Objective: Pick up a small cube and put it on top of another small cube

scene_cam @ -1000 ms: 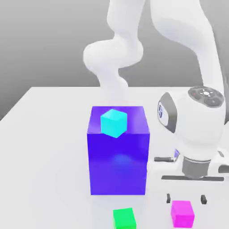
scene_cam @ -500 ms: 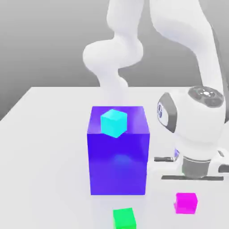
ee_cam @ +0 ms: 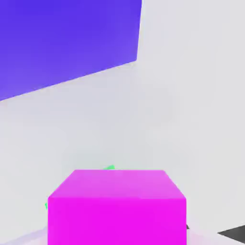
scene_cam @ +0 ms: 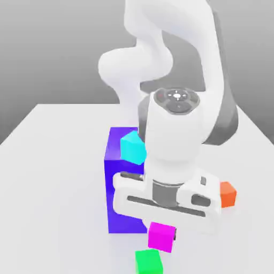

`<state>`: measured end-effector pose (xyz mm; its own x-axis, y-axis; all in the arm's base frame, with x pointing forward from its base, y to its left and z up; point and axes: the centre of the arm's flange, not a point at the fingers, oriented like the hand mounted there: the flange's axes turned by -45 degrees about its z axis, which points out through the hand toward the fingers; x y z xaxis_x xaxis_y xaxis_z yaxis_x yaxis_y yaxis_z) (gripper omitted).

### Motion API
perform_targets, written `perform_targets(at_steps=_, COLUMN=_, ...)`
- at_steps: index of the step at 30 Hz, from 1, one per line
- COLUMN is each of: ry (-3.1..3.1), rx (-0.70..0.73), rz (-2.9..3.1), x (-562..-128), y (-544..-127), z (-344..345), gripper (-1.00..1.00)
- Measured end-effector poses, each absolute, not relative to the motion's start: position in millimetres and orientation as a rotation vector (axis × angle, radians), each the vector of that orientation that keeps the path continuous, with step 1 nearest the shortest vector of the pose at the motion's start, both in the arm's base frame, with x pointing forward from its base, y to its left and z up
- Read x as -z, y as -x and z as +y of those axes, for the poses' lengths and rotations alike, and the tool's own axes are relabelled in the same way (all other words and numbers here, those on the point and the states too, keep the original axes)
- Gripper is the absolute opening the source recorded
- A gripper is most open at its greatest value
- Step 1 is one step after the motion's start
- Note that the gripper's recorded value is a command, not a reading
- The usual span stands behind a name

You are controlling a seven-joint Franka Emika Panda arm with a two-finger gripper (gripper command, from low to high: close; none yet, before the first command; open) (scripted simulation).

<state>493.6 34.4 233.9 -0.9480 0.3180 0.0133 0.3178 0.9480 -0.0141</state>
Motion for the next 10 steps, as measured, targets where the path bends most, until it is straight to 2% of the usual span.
perform_targets(at_steps=2, ry=0.527, rx=-0.007, rz=-3.095, x=-234, y=-496, z=28, gripper=-1.00)
perform_targets(at_steps=6, ry=0.533, rx=-0.002, rz=-3.099, x=-197, y=-497, z=26, gripper=-1.00)
perform_targets(at_steps=7, ry=0.535, rx=-0.002, rz=-3.097, x=-186, y=-496, z=25, gripper=1.00)
perform_targets(at_steps=10, ry=0.535, rx=-0.002, rz=-3.097, x=-186, y=-496, z=25, gripper=1.00)
